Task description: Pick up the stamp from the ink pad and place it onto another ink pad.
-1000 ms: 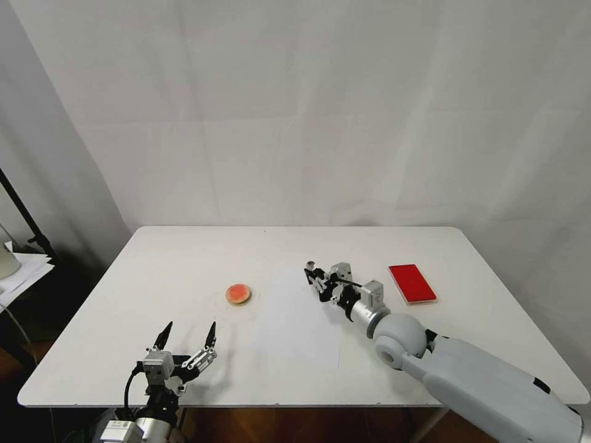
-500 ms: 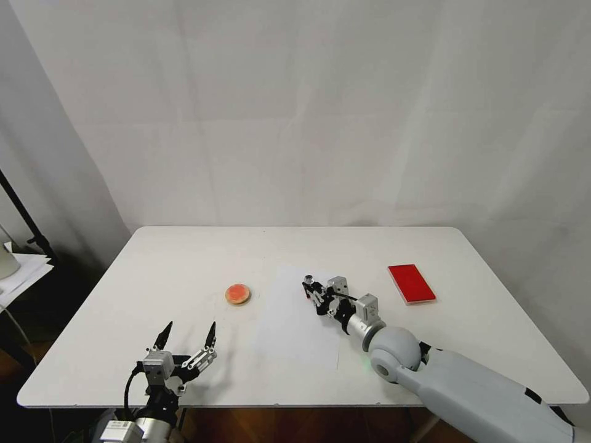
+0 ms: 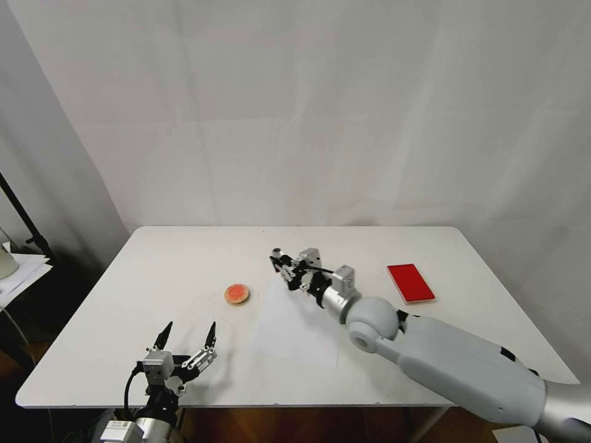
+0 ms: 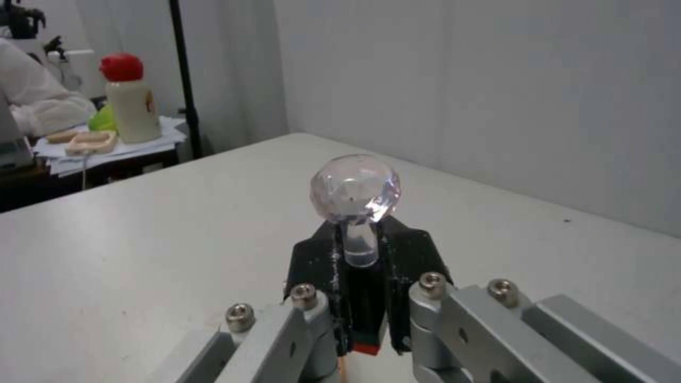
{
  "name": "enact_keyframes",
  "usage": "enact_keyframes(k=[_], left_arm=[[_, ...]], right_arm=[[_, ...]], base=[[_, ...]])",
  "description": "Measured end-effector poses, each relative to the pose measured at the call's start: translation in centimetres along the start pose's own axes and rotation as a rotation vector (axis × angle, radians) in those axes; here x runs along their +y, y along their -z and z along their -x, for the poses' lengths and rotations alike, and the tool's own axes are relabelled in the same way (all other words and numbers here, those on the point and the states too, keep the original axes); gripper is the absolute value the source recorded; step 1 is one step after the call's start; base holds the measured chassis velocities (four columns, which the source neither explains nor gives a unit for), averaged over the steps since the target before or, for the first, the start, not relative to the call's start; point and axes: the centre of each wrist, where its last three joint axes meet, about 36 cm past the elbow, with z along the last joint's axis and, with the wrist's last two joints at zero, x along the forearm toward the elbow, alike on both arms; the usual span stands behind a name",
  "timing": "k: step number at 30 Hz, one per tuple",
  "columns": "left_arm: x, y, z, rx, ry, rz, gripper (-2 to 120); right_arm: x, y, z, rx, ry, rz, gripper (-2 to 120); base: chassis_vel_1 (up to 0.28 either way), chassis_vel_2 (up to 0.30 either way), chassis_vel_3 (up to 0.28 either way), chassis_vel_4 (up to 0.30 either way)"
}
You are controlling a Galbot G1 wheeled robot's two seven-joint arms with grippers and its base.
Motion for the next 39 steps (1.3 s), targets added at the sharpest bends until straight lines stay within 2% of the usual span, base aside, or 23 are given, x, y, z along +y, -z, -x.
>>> enact_keyframes(k=[5, 9, 25, 39], left_arm=[[0.0, 0.0, 0.0, 0.0, 0.0, 0.0, 100], [0.0, 0.0, 0.0, 0.0, 0.0, 0.0, 100], [0.0, 0.0, 0.0, 0.0, 0.0, 0.0, 100], [0.0, 0.0, 0.0, 0.0, 0.0, 0.0, 100]], right_arm=[[1.9, -0.9, 1.8, 0.019, 0.034, -0.001, 8], [2.6, -1.6, 2.1, 0.038, 0.041, 0.003, 8], [4.0, -2.7, 3.2, 0.055, 0.053, 0.017, 8], [4.2, -3.8, 2.9, 0.069, 0.044, 0.018, 8]], base=[[0.0, 0.0, 0.0, 0.0], [0.0, 0.0, 0.0, 0.0], [0.0, 0.0, 0.0, 0.0], [0.0, 0.0, 0.0, 0.0]])
